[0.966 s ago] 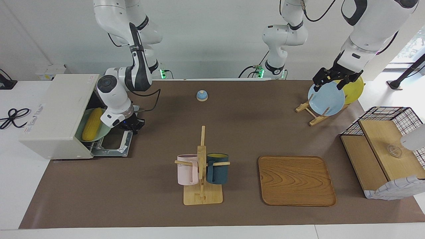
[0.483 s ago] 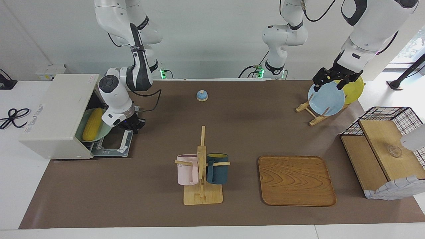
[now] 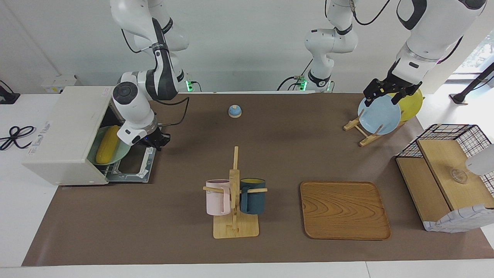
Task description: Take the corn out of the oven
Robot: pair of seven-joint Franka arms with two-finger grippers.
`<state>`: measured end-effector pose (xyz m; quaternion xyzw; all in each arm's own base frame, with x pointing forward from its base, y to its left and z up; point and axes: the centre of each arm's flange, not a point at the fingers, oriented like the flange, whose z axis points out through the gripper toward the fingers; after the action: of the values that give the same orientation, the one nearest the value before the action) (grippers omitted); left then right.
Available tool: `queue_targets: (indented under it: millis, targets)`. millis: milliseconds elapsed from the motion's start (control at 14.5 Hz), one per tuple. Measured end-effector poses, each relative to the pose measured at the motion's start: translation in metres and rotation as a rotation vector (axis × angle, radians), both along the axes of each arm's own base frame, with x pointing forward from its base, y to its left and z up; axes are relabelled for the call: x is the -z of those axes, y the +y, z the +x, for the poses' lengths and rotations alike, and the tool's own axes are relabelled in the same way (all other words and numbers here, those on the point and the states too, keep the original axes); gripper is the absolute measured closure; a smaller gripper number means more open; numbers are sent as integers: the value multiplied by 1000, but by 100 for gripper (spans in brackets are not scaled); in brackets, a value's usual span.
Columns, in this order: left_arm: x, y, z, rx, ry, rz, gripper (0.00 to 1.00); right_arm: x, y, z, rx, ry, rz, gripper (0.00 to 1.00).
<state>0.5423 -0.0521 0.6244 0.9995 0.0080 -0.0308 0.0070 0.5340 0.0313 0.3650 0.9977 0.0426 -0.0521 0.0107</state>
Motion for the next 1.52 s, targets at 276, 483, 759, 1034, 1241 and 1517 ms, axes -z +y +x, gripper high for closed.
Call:
queue_targets:
  millis: [276, 483, 759, 1034, 1241, 1517]
  targets:
    - [0, 0, 0, 0, 0, 0, 0, -23, -24, -10, 34, 29, -19, 59]
    - [0, 0, 0, 0, 0, 0, 0, -25, -58, -13, 52, 42, -53, 44]
    - [0, 0, 0, 0, 0, 0, 0, -24, -78, -14, 46, 47, -75, 47]
    - [0, 0, 0, 0, 0, 0, 0, -15, -94, -17, 10, 26, -66, 56]
    - [0, 0, 0, 0, 0, 0, 0, -4, -95, -22, 2, 20, -63, 59]
    - [0, 0, 0, 0, 0, 0, 0, -1, -94, -24, 1, 25, -63, 79]
